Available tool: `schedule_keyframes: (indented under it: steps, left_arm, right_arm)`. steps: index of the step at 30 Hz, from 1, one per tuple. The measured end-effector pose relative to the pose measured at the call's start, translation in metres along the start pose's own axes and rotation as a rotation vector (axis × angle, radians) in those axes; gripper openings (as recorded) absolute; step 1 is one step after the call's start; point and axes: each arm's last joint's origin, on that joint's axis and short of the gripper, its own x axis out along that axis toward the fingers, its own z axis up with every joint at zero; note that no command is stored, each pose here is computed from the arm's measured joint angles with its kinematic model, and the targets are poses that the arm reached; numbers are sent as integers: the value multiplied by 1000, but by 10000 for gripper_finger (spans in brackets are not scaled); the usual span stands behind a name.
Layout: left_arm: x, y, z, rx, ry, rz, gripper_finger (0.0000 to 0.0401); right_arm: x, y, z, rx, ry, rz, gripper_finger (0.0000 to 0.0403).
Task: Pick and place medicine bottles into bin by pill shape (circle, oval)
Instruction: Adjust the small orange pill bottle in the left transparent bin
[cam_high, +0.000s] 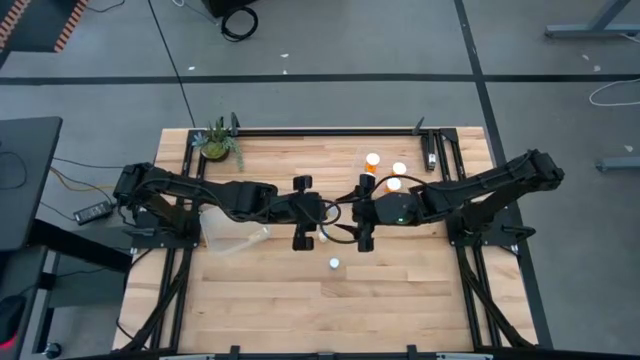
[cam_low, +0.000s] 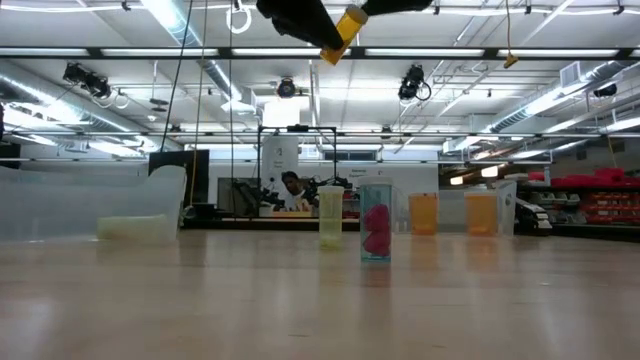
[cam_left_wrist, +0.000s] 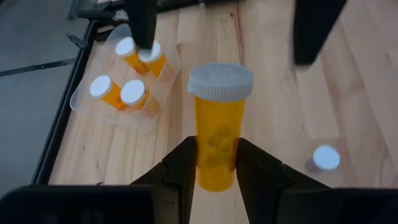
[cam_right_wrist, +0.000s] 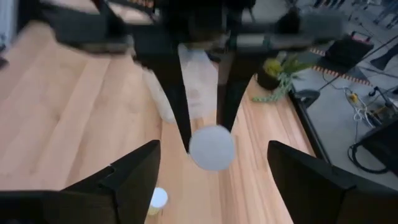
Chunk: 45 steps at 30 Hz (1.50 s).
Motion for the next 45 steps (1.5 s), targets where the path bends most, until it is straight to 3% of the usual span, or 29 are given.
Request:
schedule_keyframes:
  steps: [8,14,21,31,45]
  left_arm:
    - [-1,-1,12,-40,-122,-9,110]
    - [-3,-1,21,-63,-216,-26,110]
    - [-5,-2,30,-55,-316,-85,110]
    - [-7,-3,36,-9,-382,-130,110]
    - [-9,3,43,-19,-463,-103,110]
  right_arm:
    - [-29,11,4,45,-30,18,303]
    - [-39,24,-9,8,-13,-68,302]
    - [-47,29,-21,-7,-80,-54,302]
    - [-56,22,-52,26,-341,-18,302]
    - [-58,14,-37,-11,-525,39,290]
